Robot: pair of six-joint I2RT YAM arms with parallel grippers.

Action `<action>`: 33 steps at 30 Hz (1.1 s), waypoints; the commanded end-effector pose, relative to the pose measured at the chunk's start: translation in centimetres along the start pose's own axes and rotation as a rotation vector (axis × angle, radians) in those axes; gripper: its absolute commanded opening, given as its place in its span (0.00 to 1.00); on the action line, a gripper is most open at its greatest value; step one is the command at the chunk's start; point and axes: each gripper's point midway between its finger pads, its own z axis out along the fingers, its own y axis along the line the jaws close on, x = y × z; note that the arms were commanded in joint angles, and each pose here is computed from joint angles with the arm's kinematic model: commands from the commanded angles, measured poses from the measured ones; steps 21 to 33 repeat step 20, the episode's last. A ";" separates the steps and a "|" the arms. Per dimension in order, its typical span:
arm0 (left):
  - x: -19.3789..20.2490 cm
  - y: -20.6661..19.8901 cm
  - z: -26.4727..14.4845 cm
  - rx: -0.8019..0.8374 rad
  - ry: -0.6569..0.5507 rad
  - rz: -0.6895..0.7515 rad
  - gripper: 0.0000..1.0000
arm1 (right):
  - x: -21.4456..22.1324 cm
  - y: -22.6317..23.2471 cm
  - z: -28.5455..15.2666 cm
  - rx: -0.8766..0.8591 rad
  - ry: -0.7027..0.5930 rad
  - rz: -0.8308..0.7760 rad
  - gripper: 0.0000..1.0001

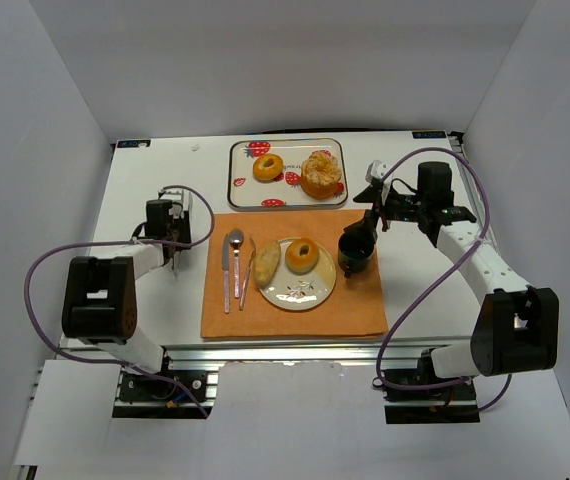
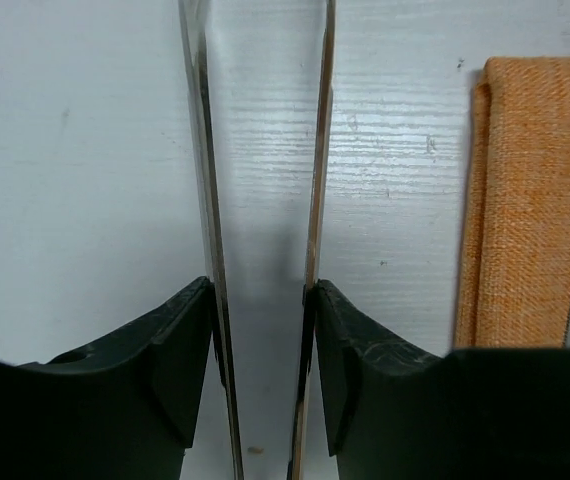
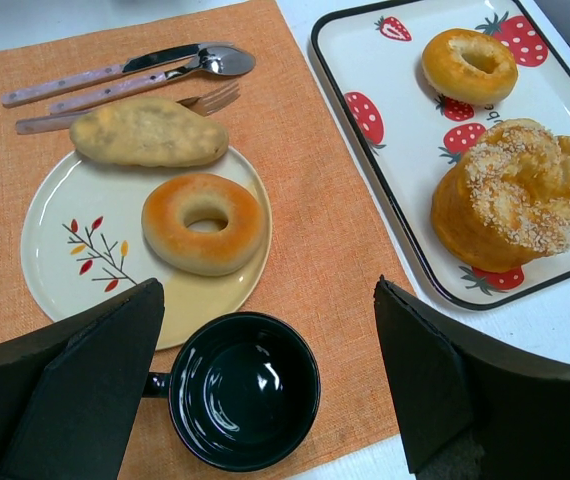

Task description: Place the bread

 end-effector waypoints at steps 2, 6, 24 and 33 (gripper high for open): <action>0.2 -0.5 1.1 0.040 -0.029 -0.071 0.55 | -1.5 -0.7 -0.5 0.022 -0.020 -0.036 0.89; 0.7 -0.4 1.4 0.025 -0.006 -0.093 0.61 | -1.3 -0.7 -0.4 0.022 -0.005 -0.020 0.89; -6.6 1.0 -5.3 0.033 -0.249 -0.243 0.98 | -0.2 -10.3 -3.1 0.569 0.177 0.276 0.89; -6.6 1.0 -5.3 0.033 -0.249 -0.243 0.98 | -0.2 -10.3 -3.1 0.569 0.177 0.276 0.89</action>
